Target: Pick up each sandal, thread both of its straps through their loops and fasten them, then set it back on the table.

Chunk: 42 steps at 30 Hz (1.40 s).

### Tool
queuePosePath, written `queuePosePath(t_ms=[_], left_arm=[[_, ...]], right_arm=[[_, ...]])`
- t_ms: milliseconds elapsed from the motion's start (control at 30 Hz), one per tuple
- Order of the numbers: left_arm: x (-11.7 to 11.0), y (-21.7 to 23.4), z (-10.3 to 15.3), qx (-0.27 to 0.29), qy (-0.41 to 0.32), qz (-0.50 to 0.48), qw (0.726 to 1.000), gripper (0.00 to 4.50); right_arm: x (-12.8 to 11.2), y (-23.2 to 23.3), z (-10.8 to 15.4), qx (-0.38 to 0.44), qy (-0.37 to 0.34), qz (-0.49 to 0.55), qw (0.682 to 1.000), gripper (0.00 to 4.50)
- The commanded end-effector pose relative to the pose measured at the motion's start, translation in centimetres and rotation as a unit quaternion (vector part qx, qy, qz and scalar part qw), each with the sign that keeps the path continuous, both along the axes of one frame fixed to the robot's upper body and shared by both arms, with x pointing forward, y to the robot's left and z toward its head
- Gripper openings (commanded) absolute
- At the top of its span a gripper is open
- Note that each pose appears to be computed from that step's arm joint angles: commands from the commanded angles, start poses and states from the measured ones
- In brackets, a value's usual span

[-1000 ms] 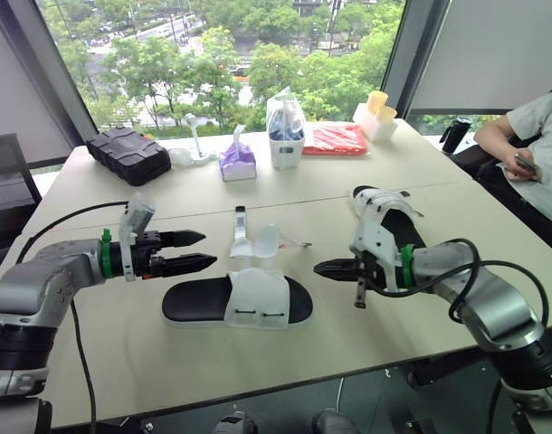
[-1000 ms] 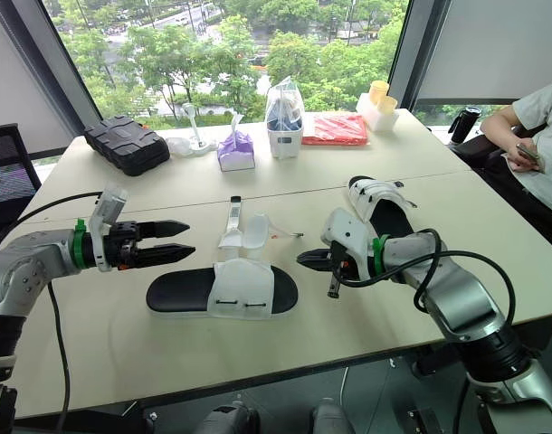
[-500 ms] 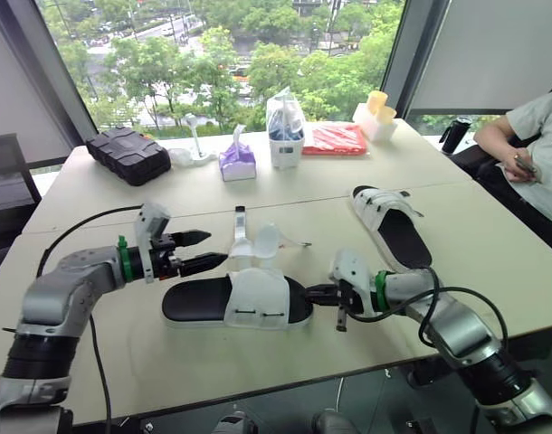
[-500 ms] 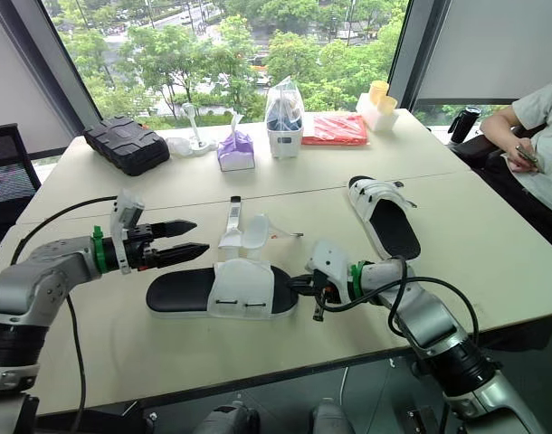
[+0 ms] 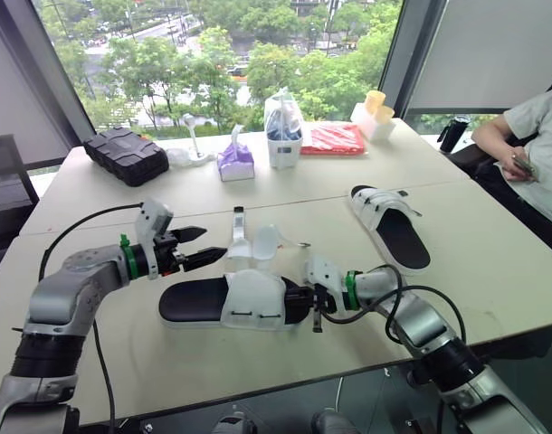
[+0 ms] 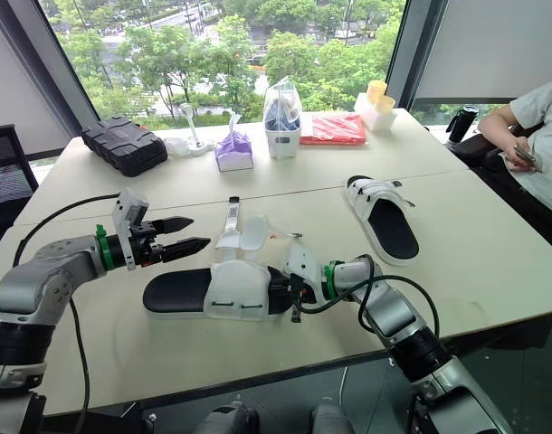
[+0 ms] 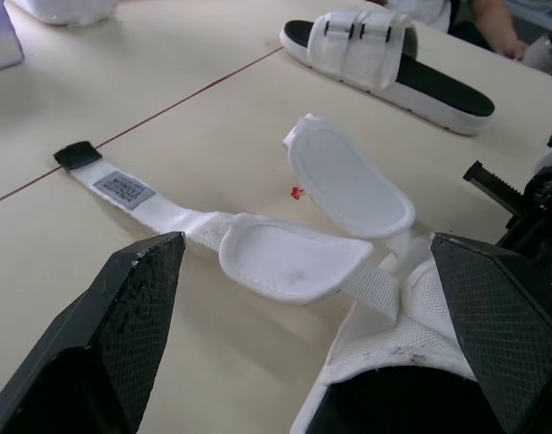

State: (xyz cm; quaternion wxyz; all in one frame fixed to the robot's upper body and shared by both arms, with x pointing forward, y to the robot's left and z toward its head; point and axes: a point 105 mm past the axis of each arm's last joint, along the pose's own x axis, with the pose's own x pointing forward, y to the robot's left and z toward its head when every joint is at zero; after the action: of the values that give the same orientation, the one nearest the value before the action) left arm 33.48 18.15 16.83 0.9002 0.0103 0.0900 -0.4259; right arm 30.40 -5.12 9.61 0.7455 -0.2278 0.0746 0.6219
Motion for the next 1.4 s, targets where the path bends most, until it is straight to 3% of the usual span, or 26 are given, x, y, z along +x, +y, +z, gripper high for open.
queuePosePath(t_ms=[33,233,500,1233,1400], left_arm=[[0.4,0.8,0.6,0.013,-0.019,0.02,1.0,4.5],[-0.9,0.9,-1.4,0.062,0.005,-0.001,0.998,4.5],[-4.0,0.8,-4.7,0.141,0.036,-0.073,0.987,4.5],[-7.2,-2.5,-5.5,0.104,0.063,-0.147,0.982,4.5],[-6.2,-2.1,-5.7,0.108,0.056,-0.121,0.985,4.5]], right_arm=[[-0.1,1.2,-0.1,0.004,-0.011,0.033,0.999,0.05],[1.4,1.0,-1.1,-0.021,-0.042,0.042,0.998,0.05],[3.5,0.3,-0.3,-0.028,-0.063,0.041,0.997,0.05],[3.5,-0.4,-0.5,-0.034,-0.041,0.049,0.997,0.05],[1.3,-0.5,-1.1,-0.026,0.014,0.067,0.997,0.05]])
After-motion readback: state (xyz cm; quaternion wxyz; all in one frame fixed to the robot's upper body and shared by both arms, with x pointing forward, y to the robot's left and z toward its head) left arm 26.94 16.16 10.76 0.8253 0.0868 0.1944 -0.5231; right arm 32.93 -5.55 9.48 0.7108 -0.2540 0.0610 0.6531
